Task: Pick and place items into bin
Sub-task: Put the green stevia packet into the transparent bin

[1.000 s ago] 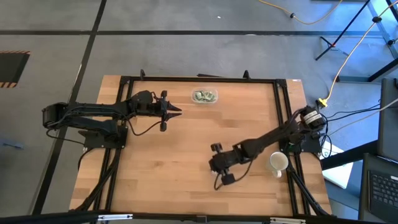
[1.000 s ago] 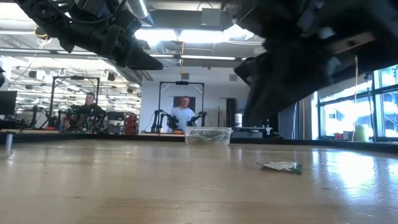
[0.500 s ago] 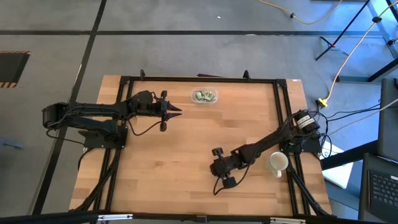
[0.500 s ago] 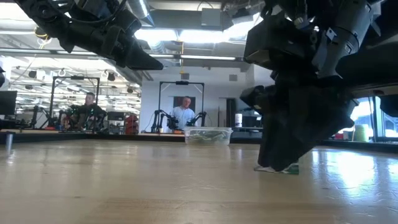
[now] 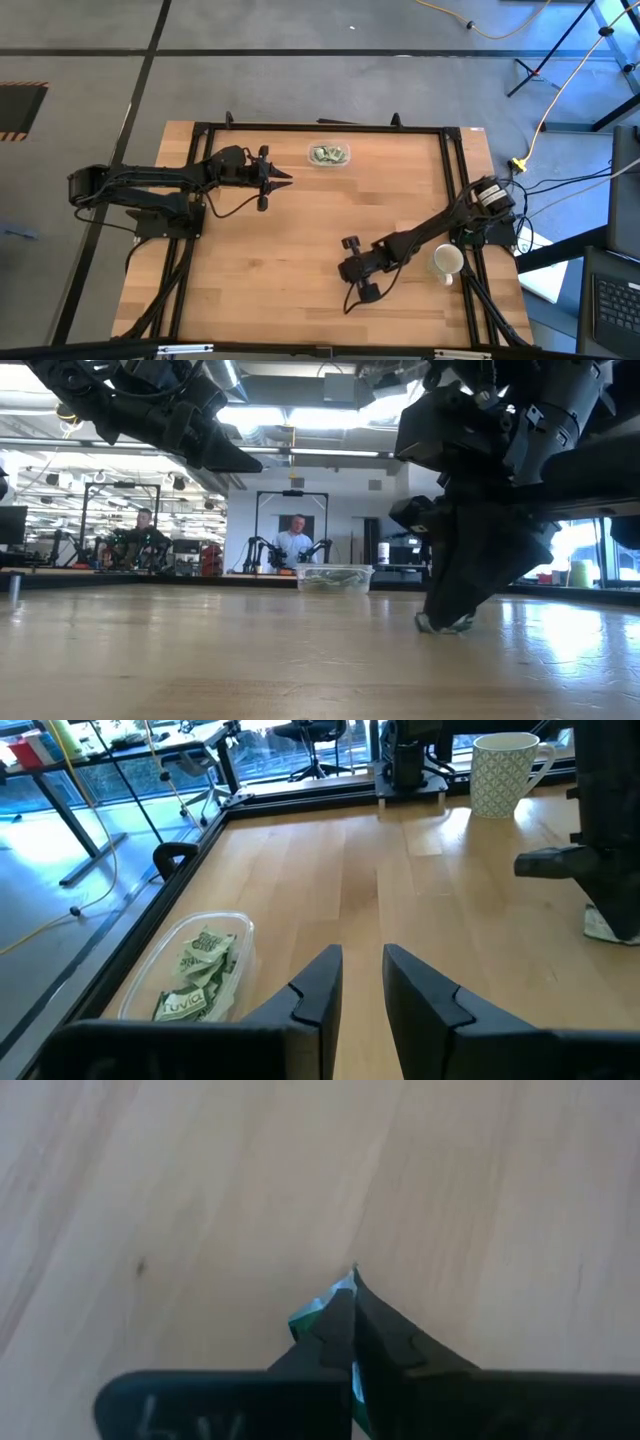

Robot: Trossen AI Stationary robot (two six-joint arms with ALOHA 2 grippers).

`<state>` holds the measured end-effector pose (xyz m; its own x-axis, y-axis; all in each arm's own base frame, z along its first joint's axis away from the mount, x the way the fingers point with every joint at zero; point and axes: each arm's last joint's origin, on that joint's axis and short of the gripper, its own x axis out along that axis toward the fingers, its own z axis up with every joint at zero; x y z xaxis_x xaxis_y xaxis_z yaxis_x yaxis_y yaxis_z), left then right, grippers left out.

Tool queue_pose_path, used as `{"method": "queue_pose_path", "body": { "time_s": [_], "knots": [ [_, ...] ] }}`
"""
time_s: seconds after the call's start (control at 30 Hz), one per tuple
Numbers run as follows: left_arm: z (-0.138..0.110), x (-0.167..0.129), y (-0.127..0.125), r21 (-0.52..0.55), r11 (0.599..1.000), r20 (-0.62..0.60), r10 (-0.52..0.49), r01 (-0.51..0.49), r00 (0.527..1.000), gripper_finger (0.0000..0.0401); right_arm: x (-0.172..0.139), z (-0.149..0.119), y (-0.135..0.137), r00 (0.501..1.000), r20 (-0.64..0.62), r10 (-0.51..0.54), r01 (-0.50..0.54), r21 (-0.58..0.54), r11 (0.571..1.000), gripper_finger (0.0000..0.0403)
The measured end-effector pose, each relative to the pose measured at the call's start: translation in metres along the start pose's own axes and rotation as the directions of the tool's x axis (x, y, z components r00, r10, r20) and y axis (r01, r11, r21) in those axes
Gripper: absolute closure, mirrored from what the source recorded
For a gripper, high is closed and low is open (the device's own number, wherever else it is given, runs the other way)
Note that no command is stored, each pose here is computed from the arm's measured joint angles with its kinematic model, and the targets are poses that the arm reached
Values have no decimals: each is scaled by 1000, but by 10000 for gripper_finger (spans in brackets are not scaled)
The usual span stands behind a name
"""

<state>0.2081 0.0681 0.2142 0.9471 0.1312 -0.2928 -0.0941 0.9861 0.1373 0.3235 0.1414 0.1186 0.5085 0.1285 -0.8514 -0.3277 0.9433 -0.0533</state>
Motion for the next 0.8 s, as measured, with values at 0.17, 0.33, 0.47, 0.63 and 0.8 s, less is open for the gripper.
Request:
{"method": "queue_pose_path", "body": {
  "time_s": [0.17,0.33,0.47,0.63,0.8],
  "knots": [
    [0,0,0,0,1000,0,1,-1,1000,331,-22,9,-10,999,18,-34,34,20,999,390],
    [0,0,0,0,1000,0,1,-1,1000,331,-66,40,-44,982,87,-167,166,21,986,395],
    [0,0,0,0,1000,0,1,-1,1000,331,-104,66,-89,943,164,-289,290,20,957,398],
    [1,0,0,1,1000,8,2,-2,1000,331,-135,77,-160,884,189,-427,422,66,904,398],
    [10,-10,0,-22,1000,63,20,-19,998,331,-156,55,-230,871,186,-455,434,144,889,398]
  ]
}}
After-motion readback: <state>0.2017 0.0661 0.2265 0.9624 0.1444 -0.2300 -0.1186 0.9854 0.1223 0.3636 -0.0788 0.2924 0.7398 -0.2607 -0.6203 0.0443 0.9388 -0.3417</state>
